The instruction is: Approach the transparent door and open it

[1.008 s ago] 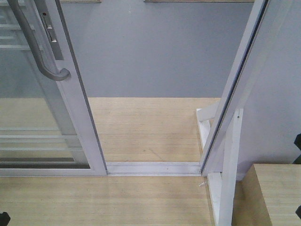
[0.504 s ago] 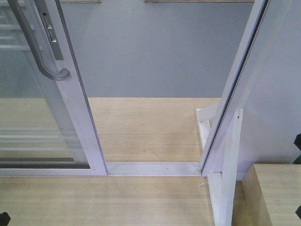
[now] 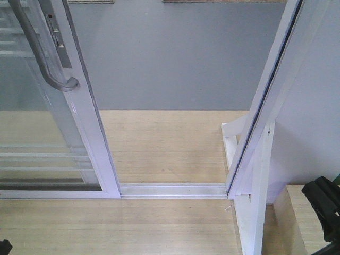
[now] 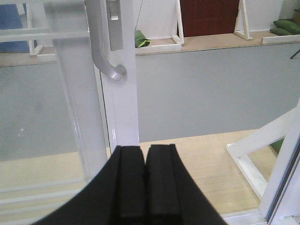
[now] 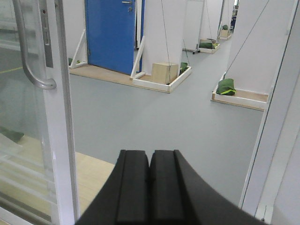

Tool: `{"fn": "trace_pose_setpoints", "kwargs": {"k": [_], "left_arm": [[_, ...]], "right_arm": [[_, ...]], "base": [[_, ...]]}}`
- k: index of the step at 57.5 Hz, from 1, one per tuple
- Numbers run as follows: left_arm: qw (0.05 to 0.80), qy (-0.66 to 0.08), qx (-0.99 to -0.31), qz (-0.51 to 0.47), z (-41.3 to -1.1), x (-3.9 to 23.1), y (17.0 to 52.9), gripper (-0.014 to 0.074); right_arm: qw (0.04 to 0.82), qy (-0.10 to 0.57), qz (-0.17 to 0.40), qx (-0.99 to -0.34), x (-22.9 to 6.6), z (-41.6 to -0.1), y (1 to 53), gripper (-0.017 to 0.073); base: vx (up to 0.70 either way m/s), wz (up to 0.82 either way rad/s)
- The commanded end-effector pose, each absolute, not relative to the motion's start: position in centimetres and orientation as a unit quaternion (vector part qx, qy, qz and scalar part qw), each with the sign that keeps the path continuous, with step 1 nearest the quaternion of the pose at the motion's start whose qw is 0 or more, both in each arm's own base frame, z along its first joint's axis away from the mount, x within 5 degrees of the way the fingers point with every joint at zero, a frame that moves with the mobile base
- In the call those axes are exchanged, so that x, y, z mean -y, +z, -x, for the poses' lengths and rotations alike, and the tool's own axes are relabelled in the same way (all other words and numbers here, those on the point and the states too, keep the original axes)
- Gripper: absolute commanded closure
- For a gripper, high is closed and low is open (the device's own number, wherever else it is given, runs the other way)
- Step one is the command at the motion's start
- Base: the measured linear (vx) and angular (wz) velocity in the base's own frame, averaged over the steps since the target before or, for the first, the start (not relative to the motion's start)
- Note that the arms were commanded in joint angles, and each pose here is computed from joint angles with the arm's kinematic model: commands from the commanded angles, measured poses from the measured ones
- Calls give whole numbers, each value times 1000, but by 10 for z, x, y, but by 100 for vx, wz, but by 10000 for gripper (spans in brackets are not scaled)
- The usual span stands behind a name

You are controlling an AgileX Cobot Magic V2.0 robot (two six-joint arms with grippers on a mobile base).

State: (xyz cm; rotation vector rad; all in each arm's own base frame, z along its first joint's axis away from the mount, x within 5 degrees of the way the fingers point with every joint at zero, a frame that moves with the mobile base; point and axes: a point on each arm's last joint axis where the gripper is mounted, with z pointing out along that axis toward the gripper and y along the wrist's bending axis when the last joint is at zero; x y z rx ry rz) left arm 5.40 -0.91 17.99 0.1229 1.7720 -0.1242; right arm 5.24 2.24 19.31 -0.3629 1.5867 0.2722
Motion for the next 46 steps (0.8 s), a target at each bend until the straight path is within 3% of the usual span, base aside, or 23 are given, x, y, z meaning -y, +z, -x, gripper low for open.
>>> {"fn": "trace_pose_setpoints", "kwargs": {"k": [1, 17, 46], "left_arm": [[653, -60, -753, -49, -55, 9, 179, 596], [653, -60, -753, -49, -55, 9, 179, 596], [653, -60, -753, -49, -55, 9, 179, 596]], "right_arm": [[711, 113, 144, -679, -20, -53, 197, 559], [717, 57, 91, -689, -12, -55, 197, 559], [717, 57, 91, -689, -12, -55, 197, 559]], "base": [[0, 0], [0, 0], [0, 0]]}}
